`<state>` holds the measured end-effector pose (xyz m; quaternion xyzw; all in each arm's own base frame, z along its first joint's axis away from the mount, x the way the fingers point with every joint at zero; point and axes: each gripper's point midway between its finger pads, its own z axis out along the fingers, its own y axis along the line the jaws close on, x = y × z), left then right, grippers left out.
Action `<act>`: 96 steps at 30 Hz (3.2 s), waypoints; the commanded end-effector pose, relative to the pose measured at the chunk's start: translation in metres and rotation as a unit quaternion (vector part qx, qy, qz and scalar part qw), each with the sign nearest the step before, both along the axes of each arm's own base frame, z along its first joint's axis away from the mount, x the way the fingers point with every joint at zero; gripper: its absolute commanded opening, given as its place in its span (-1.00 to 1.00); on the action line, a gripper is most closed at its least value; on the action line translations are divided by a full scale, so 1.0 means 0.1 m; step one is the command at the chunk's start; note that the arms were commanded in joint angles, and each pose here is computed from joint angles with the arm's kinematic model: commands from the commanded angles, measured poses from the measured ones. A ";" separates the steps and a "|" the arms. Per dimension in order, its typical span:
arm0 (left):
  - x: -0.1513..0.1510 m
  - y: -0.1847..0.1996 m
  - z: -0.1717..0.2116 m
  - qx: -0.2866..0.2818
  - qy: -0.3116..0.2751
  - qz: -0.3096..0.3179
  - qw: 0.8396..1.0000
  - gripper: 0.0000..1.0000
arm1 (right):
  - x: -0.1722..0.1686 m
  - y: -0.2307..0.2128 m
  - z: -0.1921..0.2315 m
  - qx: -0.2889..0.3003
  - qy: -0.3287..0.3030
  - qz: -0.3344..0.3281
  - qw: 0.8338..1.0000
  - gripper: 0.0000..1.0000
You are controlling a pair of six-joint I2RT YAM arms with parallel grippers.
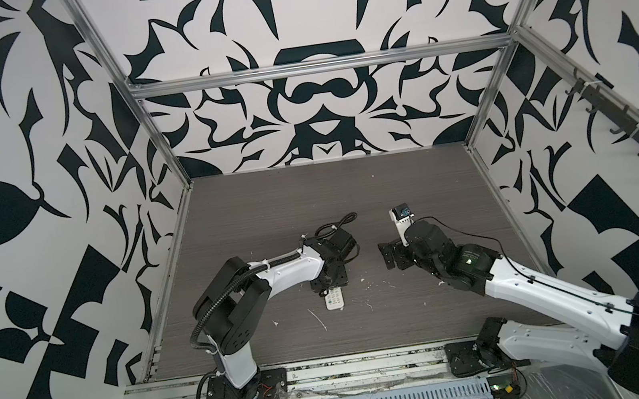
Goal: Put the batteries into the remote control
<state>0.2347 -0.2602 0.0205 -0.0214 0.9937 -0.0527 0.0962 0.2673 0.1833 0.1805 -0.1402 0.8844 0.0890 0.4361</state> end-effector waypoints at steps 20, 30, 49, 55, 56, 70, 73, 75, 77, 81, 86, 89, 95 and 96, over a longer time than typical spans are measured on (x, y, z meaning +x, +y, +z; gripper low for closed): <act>0.64 2.07 1.68 0.113 -0.294 0.192 0.929 0.98 | 0.44 -1.32 0.70 -0.075 -0.186 -0.282 0.938 0.99; 0.95 2.58 1.81 0.258 -0.477 0.087 0.835 0.98 | 0.84 -1.68 0.29 -0.173 -0.220 -0.295 0.914 0.99; 1.39 3.00 1.00 0.204 -0.544 0.150 0.800 0.98 | 1.15 -1.73 -0.42 -0.102 -0.179 -0.239 0.949 0.99; 1.41 3.00 0.95 0.191 -0.529 0.150 0.813 0.98 | 1.08 -1.82 -0.46 -0.101 -0.178 -0.265 0.942 0.99; 1.42 3.00 0.96 0.193 -0.530 0.149 0.812 0.98 | 1.06 -1.84 -0.56 -0.104 -0.174 -0.271 0.941 0.99; 1.45 3.03 0.92 0.181 -0.517 0.153 0.823 0.99 | 1.25 -2.17 -0.84 -0.162 -0.114 -0.366 0.909 1.00; 1.44 3.03 0.92 0.181 -0.517 0.152 0.823 0.98 | 1.25 -2.17 -0.84 -0.163 -0.114 -0.365 0.909 1.00; 1.45 3.03 0.93 0.180 -0.517 0.153 0.823 0.99 | 1.25 -2.17 -0.84 -0.164 -0.113 -0.363 0.910 1.00; 1.45 3.03 0.93 0.180 -0.517 0.152 0.823 0.98 | 1.25 -2.17 -0.84 -0.164 -0.114 -0.364 0.910 1.00; 1.47 3.02 0.91 0.178 -0.513 0.148 0.826 0.98 | 1.23 -2.00 -0.83 -0.116 -0.139 -0.310 0.933 1.00; 1.51 3.00 0.90 0.177 -0.506 0.141 0.832 0.98 | 1.12 -1.96 -0.96 -0.092 -0.168 -0.276 0.942 0.99; 1.51 3.01 0.89 0.175 -0.505 0.140 0.834 0.98 | 1.14 -2.01 -0.95 -0.071 -0.159 -0.280 0.944 1.00; 1.54 3.00 0.87 0.173 -0.498 0.138 0.839 0.98 | 1.12 -2.00 -0.96 -0.070 -0.158 -0.281 0.944 1.00; 1.56 3.01 0.87 0.170 -0.496 0.138 0.840 0.98 | 1.12 -2.00 -0.96 -0.071 -0.158 -0.281 0.944 1.00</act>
